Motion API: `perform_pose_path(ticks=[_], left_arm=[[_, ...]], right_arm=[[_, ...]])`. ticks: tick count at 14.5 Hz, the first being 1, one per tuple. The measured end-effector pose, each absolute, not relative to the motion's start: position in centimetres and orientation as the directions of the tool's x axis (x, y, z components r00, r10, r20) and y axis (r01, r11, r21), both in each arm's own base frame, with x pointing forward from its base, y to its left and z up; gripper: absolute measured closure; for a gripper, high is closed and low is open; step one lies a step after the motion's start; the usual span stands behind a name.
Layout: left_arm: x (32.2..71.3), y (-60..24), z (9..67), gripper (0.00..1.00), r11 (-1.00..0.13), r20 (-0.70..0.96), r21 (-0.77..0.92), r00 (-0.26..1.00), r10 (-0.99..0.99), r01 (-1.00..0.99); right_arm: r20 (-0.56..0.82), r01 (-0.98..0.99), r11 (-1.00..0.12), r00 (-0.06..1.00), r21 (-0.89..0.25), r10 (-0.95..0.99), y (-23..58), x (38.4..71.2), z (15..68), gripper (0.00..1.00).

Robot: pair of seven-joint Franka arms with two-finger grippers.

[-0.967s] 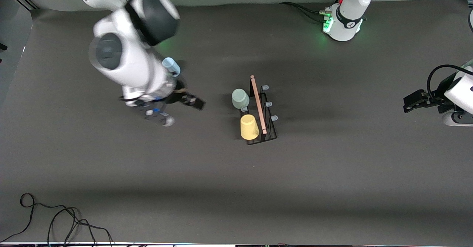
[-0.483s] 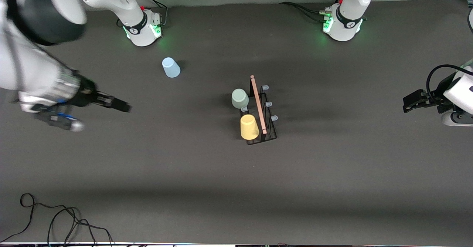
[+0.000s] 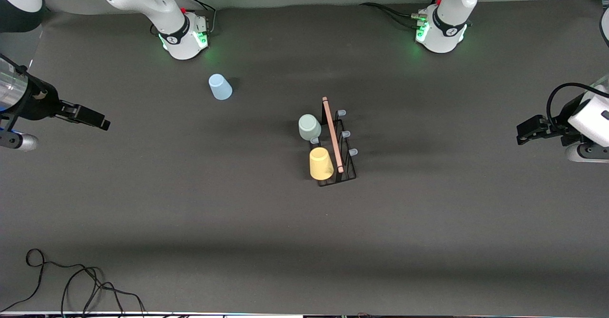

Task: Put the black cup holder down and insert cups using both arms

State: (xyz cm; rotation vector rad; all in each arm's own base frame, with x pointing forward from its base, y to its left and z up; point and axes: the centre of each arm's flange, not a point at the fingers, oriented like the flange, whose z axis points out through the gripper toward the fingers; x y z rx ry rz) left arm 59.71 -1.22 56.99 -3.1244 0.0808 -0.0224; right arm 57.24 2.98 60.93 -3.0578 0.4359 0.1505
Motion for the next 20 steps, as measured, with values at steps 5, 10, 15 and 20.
perform_pose_path(ticks=[5,10,15,20], left_arm=[[59.7,-1.3,57.0,0.0,-0.998,0.012,-0.016,0.999,-0.053,-0.052],[59.7,-1.3,57.0,0.0,-0.998,0.012,-0.016,0.998,-0.062,-0.062],[59.7,-1.3,57.0,0.0,-0.997,0.012,-0.017,0.997,-0.072,-0.072],[59.7,-1.3,57.0,0.0,-0.997,0.012,-0.017,0.997,-0.073,-0.073]], right_arm=[[-0.119,-0.281,-0.959,0.954,-0.03,-0.276,2.1,57.6,60.1,0.0],[-0.105,-0.181,-0.983,0.979,-0.025,-0.177,0.3,57.2,60.8,0.0],[-0.104,-0.083,-0.997,0.991,0.002,-0.082,-1.4,56.3,61.0,0.0],[-0.082,-0.117,-0.993,0.99,-0.007,-0.116,-3.6,55.3,62.2,0.0]])
